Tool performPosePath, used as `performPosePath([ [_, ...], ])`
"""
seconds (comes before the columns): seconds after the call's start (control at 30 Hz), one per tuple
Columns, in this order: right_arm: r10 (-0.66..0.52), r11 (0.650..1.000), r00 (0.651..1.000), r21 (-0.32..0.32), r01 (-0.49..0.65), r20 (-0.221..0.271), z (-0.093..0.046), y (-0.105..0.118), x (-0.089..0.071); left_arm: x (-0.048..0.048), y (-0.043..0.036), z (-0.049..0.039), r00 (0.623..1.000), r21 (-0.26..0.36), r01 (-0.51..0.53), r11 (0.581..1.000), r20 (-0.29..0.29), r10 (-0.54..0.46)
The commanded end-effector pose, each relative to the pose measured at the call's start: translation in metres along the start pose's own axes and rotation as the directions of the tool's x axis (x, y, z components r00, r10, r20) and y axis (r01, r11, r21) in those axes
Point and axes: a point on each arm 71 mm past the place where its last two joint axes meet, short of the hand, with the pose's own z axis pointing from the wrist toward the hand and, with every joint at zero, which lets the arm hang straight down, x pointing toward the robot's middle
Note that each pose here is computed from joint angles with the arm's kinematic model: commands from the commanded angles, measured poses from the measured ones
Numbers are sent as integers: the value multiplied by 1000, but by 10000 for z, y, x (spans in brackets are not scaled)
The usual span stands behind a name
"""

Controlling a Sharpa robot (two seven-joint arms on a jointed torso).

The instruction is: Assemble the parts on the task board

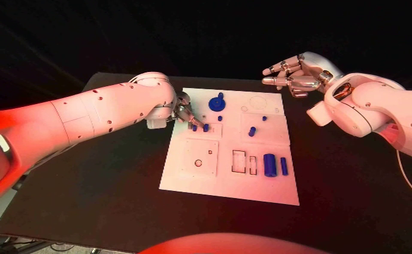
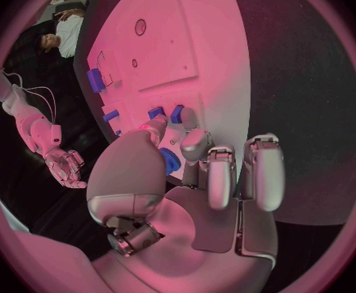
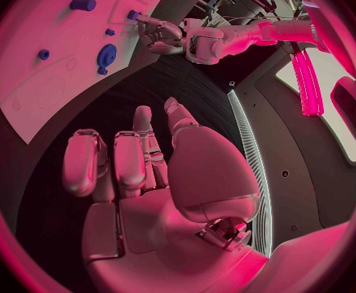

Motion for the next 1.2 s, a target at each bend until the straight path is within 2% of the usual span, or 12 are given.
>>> performPosePath([
  [0.03,-5,1000,1000,-3,5,-13,0,3,14,21,-3,0,1000,13,18,1000,15,-19],
  [0.17,-5,1000,1000,-2,5,-13,0,1,12,-33,4,-36,998,31,47,998,43,-48],
  [0.43,-5,1000,1000,-1,5,-13,0,-3,10,-187,3,-127,979,115,154,981,114,-167],
  [0.63,-5,1000,1000,0,5,-12,0,-6,7,-273,-51,-180,962,199,177,964,174,-212],
  [0.73,-5,1000,1000,1,5,-12,0,-8,6,-317,-125,-206,946,286,172,942,217,-239],
  [0.83,-5,1000,1000,1,5,-12,0,-8,6,-338,-249,-227,934,400,143,905,248,-257],
  [0.97,-5,1000,1000,0,5,-13,2,-6,10,-291,-425,-227,927,515,49,856,295,-231],
  [1.1,-5,1000,1000,-1,5,-14,5,-4,14,-202,-558,-189,913,559,-76,826,371,-167],
  [1.2,-5,1000,1000,-1,5,-15,6,-4,16,-160,-593,-160,908,558,-130,820,399,-128],
])
